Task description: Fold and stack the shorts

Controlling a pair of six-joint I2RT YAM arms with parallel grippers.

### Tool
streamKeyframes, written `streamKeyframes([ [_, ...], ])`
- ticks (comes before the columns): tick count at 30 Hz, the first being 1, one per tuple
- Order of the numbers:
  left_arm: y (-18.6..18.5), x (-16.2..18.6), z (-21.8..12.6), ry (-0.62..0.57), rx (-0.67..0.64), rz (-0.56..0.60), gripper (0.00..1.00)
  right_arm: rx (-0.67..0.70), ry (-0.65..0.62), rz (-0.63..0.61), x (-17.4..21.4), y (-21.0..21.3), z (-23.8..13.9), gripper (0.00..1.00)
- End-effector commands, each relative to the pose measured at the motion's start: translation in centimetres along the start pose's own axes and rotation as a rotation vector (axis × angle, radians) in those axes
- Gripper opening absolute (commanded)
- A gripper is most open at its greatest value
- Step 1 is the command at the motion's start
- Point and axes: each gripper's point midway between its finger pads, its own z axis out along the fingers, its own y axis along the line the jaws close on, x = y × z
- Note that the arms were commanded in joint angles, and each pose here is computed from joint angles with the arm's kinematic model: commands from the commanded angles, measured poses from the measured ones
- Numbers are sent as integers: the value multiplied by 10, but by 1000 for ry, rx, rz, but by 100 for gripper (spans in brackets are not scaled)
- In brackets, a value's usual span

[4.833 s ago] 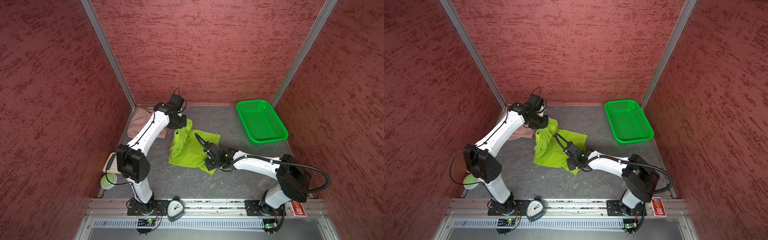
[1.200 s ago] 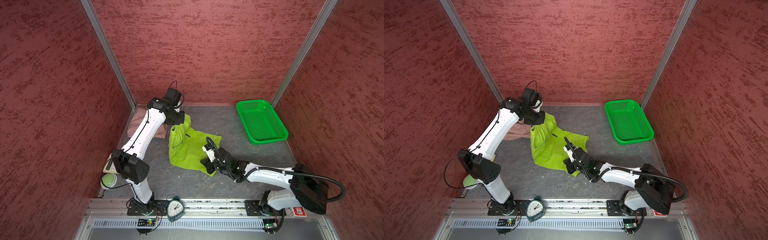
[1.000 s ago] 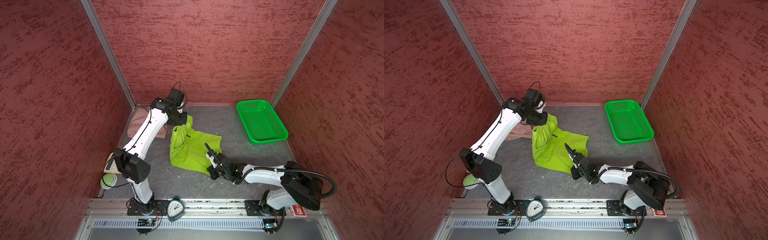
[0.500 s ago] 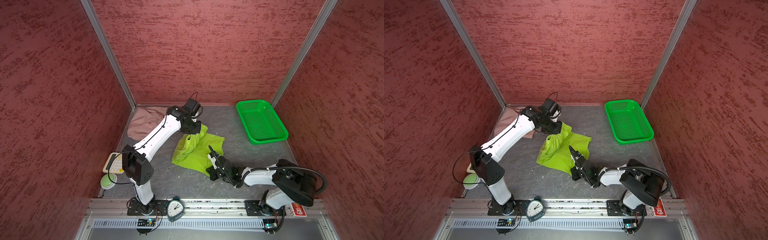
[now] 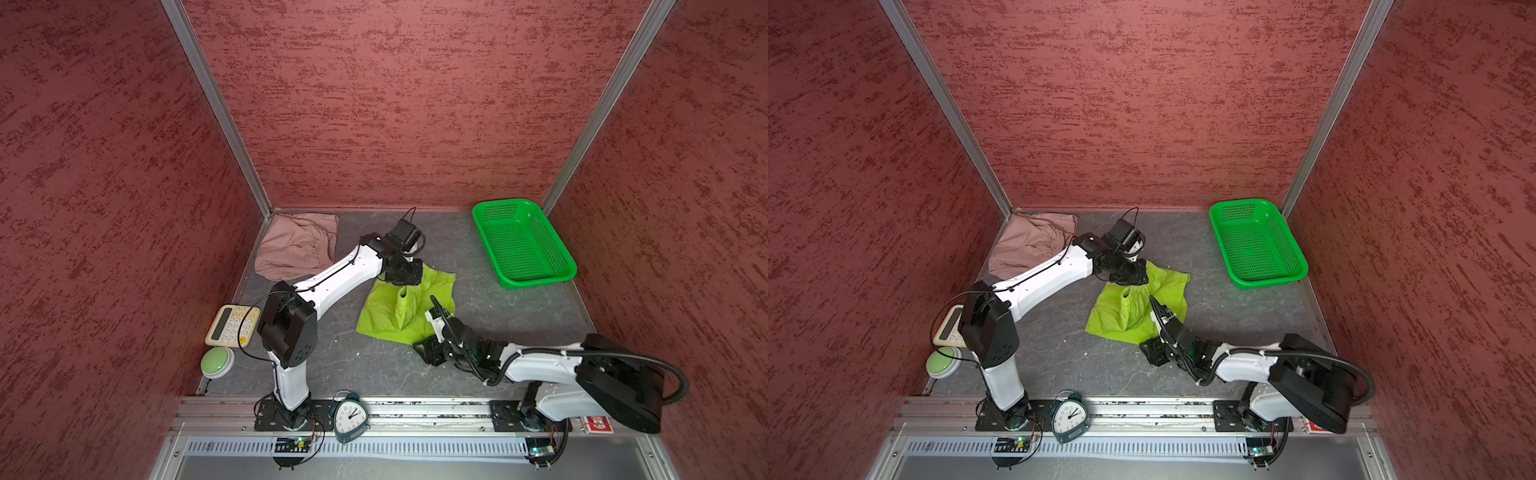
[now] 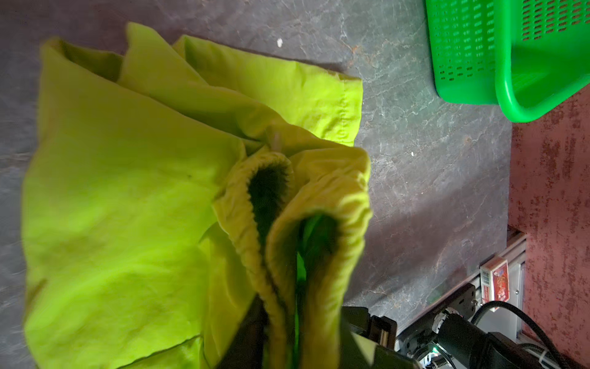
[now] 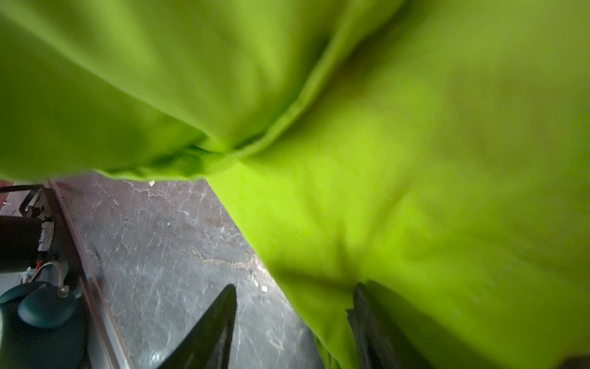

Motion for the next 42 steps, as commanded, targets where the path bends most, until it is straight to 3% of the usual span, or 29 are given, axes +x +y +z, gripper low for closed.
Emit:
streamKeyframes([
  [1,-20,-6,6,-24,70,22,97,45,-63,27,-15,-2,-27,64],
  [4,-24,-14,-4,-45,66,56,99,65,-157,50,-38,0,-68,66],
  [9,-21,-44,-58,-161,23,109,99,128,-252,87,-57,-8,-131,61],
  [13,13,-58,-88,-241,-49,89,99,145,-218,14,-65,1,-130,47],
  [17,61,-51,-93,-254,-112,25,100,144,-173,-71,-92,26,-104,31],
  [20,94,-43,-88,-278,-117,-11,99,139,-109,-66,-93,32,-75,23],
  [23,114,-40,-75,-287,-44,-56,99,177,-16,39,-70,0,-47,19],
  [26,119,-36,-53,-273,-10,-43,99,172,67,179,-40,-35,-27,16],
  [33,116,-18,-14,-199,-1,14,99,244,216,303,13,-73,-7,16],
  [39,113,2,15,-153,48,37,99,264,209,297,-3,-77,-7,23],
  [42,128,10,24,-122,-26,37,99,307,208,272,-18,-79,-17,26],
])
